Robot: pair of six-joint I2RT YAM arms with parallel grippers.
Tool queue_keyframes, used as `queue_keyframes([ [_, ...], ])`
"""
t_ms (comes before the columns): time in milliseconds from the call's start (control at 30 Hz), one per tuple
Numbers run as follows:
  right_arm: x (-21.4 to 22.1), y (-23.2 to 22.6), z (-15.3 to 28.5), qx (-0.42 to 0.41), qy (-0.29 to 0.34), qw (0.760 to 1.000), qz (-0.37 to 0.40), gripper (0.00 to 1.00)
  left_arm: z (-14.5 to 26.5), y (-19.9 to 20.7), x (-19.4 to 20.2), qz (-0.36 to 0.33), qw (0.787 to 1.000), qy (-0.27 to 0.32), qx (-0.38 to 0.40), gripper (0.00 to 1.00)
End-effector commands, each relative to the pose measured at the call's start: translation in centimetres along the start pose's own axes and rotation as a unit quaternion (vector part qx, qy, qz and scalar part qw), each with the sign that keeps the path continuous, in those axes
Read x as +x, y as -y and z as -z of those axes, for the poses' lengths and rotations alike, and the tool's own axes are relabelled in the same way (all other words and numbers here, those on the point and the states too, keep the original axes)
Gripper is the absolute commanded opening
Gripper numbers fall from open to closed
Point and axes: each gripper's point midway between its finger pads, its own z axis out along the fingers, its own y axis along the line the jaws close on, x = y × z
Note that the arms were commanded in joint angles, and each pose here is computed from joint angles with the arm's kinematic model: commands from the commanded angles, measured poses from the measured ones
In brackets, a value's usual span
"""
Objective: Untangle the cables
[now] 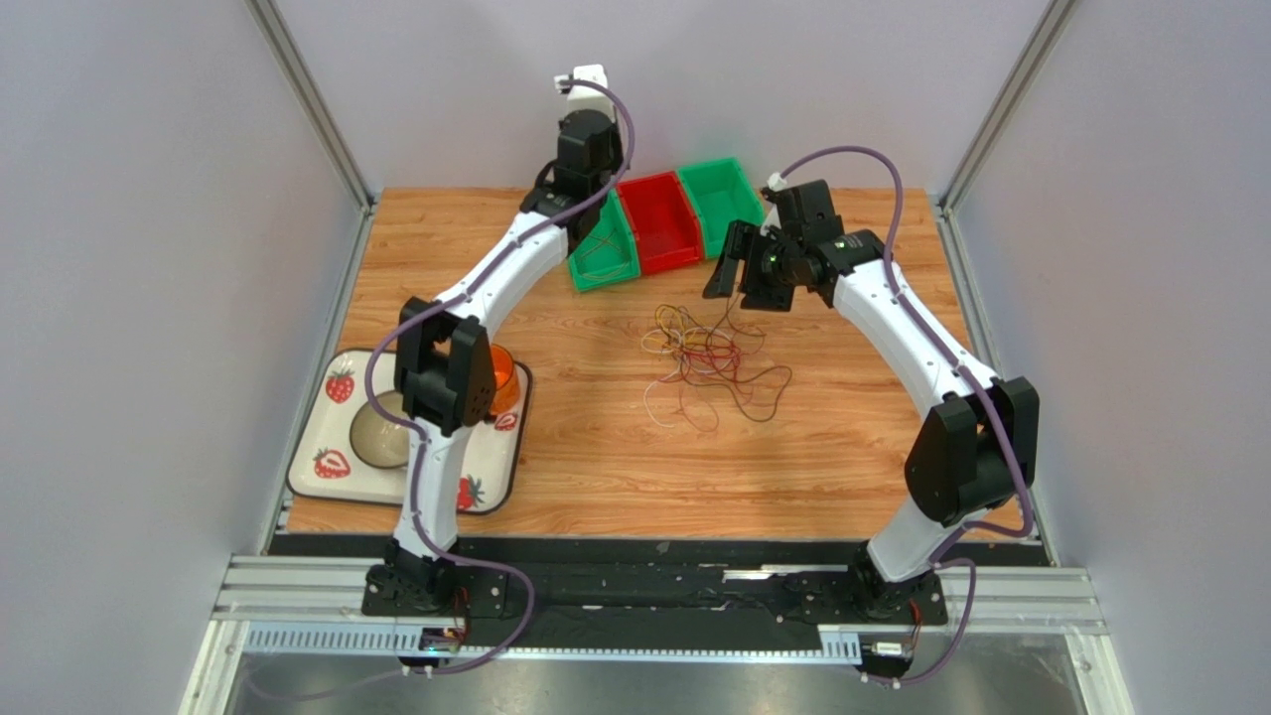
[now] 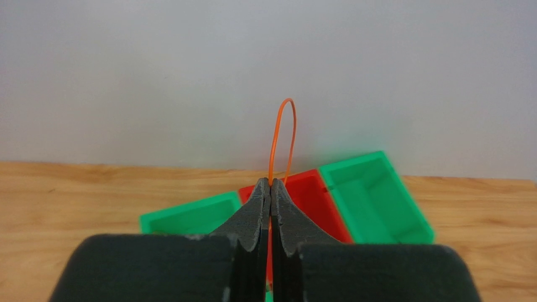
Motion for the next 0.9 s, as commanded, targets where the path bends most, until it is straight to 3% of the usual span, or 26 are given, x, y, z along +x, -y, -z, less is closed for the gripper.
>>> queue_keyframes([
  [0,-0.7,-0.9,0.7,-0.02,0.018,1.0,0.001,0.69,-1.8,1.7,1.3,0.108,0.988,-0.074,0.081,0.0],
  [33,-0.7,-0.8,0.7,-0.019,0.019,1.0,0.002,0.69,-2.3,1.6,-0.7,0.155,0.983,-0.038,0.092,0.0],
  [67,-0.7,-0.7,0.8,-0.018,0.019,1.0,0.002,0.69,-2.4,1.5,1.5,0.227,0.967,-0.056,0.104,0.0],
  [167,-0.7,-0.8,1.0,-0.016,0.021,1.0,0.004,0.69,-3.5,-1.8,-0.4,0.335,0.938,-0.008,0.088,0.0],
  [300,-0.8,-0.9,0.9,-0.019,0.021,1.0,0.003,0.69,-3.8,-4.2,2.2,0.294,0.954,-0.063,0.008,0.0],
  [467,-0.8,-0.7,0.4,-0.023,0.016,1.0,-0.003,0.69,-1.7,-7.1,5.2,0.222,0.969,-0.075,-0.074,0.0],
  [667,-0.7,-0.7,0.1,-0.025,0.014,1.0,-0.005,0.68,-1.2,-4.4,6.8,0.159,0.98,-0.112,-0.037,0.0],
  [867,-0.8,-0.4,0.3,-0.017,0.017,1.0,-0.003,0.68,1.5,-4.2,8.0,0.07,0.985,-0.124,-0.102,0.0],
])
